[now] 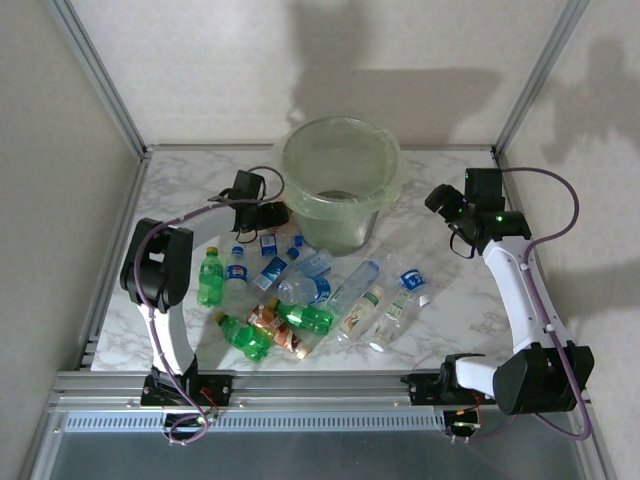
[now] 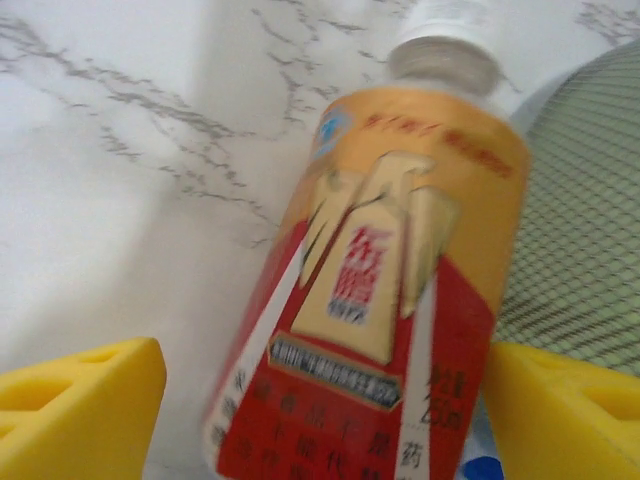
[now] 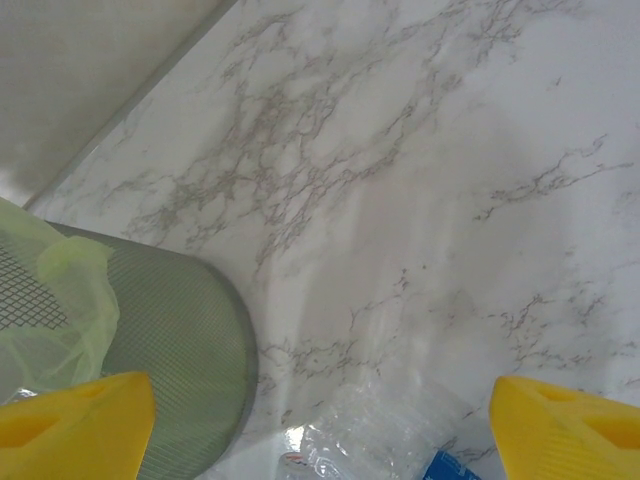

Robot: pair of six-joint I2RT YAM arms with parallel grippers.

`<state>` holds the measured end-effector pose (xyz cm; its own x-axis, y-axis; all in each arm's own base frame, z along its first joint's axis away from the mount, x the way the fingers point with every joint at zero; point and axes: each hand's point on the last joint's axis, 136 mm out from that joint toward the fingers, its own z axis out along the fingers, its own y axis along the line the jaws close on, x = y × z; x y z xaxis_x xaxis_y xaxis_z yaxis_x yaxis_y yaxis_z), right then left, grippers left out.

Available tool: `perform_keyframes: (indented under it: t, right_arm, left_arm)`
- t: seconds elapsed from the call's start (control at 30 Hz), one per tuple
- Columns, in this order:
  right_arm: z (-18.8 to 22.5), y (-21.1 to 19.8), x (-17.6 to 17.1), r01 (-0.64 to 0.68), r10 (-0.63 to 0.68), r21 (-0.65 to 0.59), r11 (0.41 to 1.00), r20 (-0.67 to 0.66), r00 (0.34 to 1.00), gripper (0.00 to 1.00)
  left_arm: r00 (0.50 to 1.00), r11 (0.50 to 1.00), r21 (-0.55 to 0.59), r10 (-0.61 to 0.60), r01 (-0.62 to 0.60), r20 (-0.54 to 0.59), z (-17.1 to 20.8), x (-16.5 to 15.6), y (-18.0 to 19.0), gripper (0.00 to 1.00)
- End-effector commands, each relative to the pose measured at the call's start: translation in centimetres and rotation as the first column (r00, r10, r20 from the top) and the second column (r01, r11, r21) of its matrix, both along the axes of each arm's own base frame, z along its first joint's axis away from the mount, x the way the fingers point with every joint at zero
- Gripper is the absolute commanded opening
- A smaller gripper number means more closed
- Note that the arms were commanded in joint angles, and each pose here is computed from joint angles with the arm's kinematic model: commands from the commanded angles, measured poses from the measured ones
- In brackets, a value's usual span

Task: Put the plastic bottles in the bin

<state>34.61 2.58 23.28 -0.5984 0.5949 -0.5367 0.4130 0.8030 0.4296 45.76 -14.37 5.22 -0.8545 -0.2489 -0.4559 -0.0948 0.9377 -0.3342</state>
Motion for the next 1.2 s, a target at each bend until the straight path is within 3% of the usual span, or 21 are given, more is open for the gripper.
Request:
perform_keyframes:
  t: [0.0, 0.27, 0.57, 0.73, 0.93, 1.17]
  right_arm:
    - [0.2, 0.1, -0.5, 0.012, -0.012, 0.009, 1.000, 0.012, 1.000, 0.87]
    - [0.2, 0.2, -0.5, 0.009, -0.009, 0.010, 1.000, 0.009, 1.000, 0.88]
    - [0.0, 0.1, -0.7, 0.020, -0.020, 0.008, 1.000, 0.009, 1.000, 0.88]
    - [-0.3, 0.5, -0.2, 0.010, -0.010, 0.019, 1.000, 0.002, 1.000, 0.88]
    - [0.2, 1.1, 0.6, -0.006, 0.006, 0.007, 1.000, 0.001, 1.000, 0.89]
    - [0.6, 1.7, 0.8, -0.014, 0.014, 0.002, 1.000, 0.002, 1.000, 0.89]
  left_arm:
    - [0.999, 0.997, 0.064, 0.047, -0.046, -0.013, -0.3, 0.0, 1.7, 0.81]
    - [1.000, 1.000, 0.020, 0.004, -0.004, 0.019, 0.3, 1.8, 0.3, 0.81]
    - [0.998, 0.996, 0.091, 0.011, -0.017, 0.070, 4.9, 1.0, 2.5, 0.90]
    - [0.995, 0.994, 0.112, -0.013, 0.002, 0.103, 6.0, 2.5, 2.5, 0.93]
    - [0.986, 0.988, 0.063, -0.148, 0.143, 0.076, 4.8, 4.5, -0.8, 0.94]
    - [0.972, 0.966, 0.102, -0.235, 0.236, -0.022, 1.3, 3.2, -0.8, 0.94]
